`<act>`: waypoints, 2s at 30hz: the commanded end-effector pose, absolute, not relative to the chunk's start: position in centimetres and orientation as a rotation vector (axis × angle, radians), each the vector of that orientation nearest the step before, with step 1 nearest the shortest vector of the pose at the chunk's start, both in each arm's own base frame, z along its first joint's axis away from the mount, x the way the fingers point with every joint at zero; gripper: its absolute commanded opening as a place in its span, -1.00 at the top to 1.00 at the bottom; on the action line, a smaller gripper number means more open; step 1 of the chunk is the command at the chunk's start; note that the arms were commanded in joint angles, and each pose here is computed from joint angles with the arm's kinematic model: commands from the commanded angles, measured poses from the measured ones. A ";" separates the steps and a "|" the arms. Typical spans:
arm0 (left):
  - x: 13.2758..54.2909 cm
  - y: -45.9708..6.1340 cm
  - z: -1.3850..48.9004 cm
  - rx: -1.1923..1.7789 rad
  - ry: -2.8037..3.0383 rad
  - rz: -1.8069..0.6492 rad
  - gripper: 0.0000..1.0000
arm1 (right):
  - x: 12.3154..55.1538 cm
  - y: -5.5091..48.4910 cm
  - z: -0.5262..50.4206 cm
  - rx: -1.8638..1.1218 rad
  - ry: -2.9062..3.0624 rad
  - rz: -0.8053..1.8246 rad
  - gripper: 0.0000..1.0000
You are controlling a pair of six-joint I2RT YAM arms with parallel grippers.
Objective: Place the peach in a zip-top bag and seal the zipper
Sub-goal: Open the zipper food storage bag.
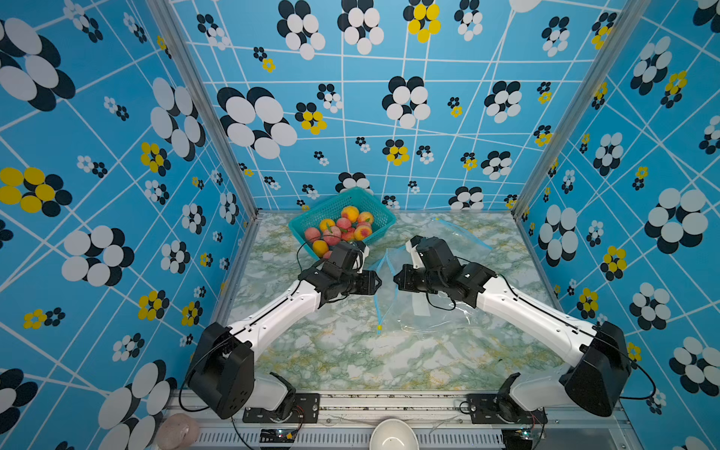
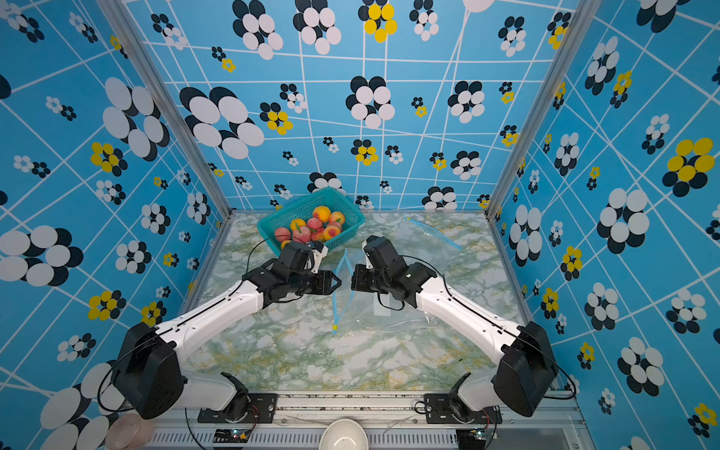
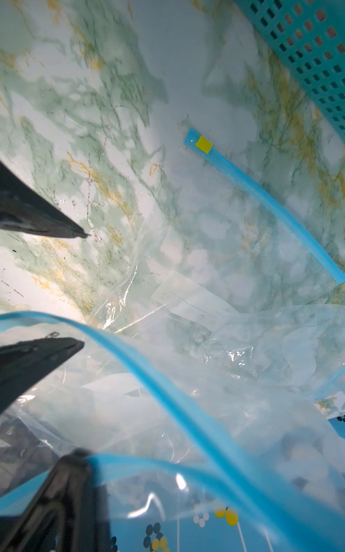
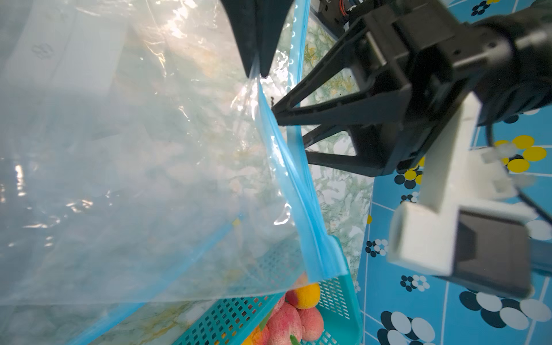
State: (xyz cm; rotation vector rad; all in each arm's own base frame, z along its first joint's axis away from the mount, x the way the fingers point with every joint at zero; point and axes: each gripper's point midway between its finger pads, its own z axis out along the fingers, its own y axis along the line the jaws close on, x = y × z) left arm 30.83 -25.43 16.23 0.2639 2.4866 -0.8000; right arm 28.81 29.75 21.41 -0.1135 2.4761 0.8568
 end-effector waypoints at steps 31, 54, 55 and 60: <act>28.9 -16.8 36.5 0.180 2.207 -0.486 1.00 | 25.6 38.8 34.3 -0.571 2.127 1.295 -0.36; 28.3 -21.6 33.6 0.254 2.325 -0.664 1.00 | 25.4 38.7 29.4 -0.524 2.192 1.109 -0.33; 28.3 -21.8 33.6 0.260 2.322 -0.674 1.00 | 25.7 38.6 28.8 -0.505 2.208 1.081 -0.30; 28.1 -21.5 33.8 0.259 2.318 -0.656 1.00 | 27.8 37.8 27.9 -0.390 2.203 0.975 0.15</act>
